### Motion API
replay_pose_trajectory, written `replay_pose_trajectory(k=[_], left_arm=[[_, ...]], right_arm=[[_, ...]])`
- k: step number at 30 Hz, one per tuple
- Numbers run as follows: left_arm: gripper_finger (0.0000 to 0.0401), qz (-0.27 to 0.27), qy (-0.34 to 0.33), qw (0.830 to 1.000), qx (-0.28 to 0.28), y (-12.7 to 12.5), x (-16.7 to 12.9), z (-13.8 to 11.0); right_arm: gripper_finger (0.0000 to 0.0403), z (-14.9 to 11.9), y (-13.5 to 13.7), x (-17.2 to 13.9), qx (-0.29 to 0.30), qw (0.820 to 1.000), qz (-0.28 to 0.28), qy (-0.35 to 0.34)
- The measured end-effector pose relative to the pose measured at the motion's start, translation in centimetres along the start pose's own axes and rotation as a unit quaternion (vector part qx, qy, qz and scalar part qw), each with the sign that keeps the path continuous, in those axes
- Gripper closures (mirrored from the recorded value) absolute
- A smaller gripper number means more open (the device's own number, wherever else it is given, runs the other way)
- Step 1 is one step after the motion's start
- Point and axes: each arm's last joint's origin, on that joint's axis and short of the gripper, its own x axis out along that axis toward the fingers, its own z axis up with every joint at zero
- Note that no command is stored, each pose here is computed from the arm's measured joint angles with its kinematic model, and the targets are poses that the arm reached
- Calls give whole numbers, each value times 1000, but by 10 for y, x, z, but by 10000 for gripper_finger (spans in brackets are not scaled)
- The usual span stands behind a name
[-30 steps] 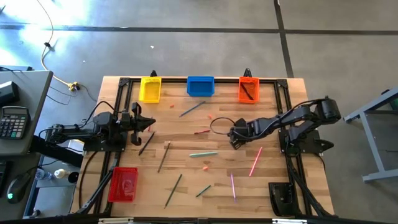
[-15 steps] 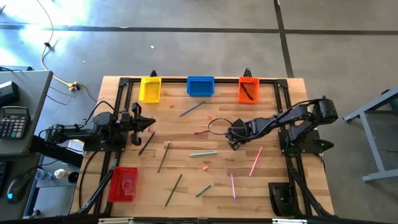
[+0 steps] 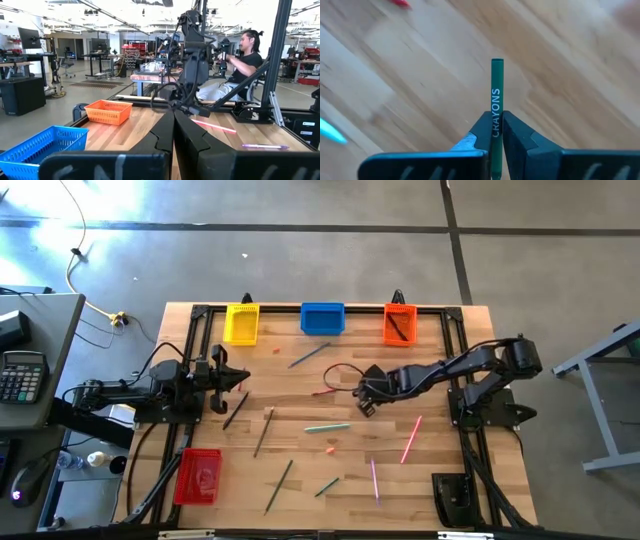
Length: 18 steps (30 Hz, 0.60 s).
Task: Sort crayons/erasers/pens/pencils in bins
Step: Put the green crayon into the blue bin
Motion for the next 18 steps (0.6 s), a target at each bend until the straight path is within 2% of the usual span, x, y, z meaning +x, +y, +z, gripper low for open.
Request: replay_pose_trajectory(k=[10, 18], left_arm=[[400, 0, 0, 1000, 0, 0, 0, 0], [400, 0, 0, 1000, 0, 0, 0, 0]], right_arm=[[390, 41, 14, -28, -27, 997, 26, -71], [391, 84, 7, -45, -25, 990, 48, -131]])
